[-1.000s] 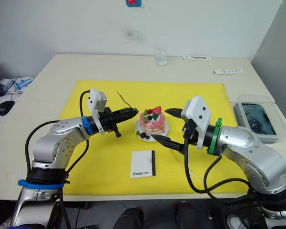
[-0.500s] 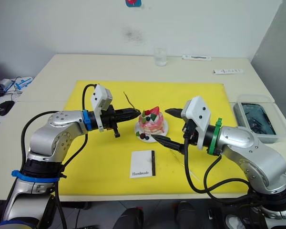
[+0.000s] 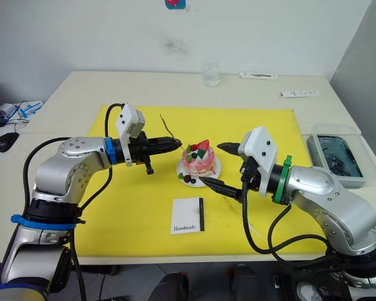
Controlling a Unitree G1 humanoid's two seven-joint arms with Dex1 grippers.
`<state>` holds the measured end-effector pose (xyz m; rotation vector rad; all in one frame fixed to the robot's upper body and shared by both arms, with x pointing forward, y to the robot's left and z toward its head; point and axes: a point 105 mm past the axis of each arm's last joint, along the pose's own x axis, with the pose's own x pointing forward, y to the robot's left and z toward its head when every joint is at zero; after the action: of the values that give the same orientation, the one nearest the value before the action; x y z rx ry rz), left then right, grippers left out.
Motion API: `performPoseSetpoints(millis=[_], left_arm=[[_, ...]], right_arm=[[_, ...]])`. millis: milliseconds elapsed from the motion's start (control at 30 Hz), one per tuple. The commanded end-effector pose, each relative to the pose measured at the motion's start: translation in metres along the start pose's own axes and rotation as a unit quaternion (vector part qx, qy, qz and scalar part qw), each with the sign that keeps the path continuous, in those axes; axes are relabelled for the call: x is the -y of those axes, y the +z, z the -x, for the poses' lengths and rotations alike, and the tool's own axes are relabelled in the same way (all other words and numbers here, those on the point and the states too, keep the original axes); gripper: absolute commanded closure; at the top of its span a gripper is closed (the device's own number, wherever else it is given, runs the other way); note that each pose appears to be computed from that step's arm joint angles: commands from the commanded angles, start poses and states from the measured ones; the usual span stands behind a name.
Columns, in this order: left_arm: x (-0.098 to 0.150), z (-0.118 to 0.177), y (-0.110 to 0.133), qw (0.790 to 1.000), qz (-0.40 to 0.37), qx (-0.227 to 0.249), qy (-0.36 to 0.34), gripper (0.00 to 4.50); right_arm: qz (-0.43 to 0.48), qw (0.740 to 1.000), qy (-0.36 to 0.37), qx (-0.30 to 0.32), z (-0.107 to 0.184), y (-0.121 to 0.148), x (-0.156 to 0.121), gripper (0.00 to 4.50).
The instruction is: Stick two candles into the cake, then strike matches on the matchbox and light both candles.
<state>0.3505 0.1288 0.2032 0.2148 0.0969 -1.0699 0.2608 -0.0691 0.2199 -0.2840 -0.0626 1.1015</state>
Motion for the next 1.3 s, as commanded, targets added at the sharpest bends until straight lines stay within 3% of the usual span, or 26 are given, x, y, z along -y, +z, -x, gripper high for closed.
performPoseSetpoints(millis=[33,833,1300], left_arm=[[-0.001,0.007,0.015,1.0,-0.016,0.011,-0.003,4.48],[0.0,-0.005,0.004,1.0,-0.025,-0.005,-0.007,4.48],[0.003,-0.015,-0.017,0.999,-0.036,-0.032,-0.015,4.48]], right_arm=[[0.015,1.0,-0.001,0.014,0.003,0.009,-0.002,0.0],[0.015,1.0,-0.003,0.012,0.003,0.009,-0.002,0.0],[0.014,1.0,-0.003,0.012,0.002,0.01,-0.003,0.0]])
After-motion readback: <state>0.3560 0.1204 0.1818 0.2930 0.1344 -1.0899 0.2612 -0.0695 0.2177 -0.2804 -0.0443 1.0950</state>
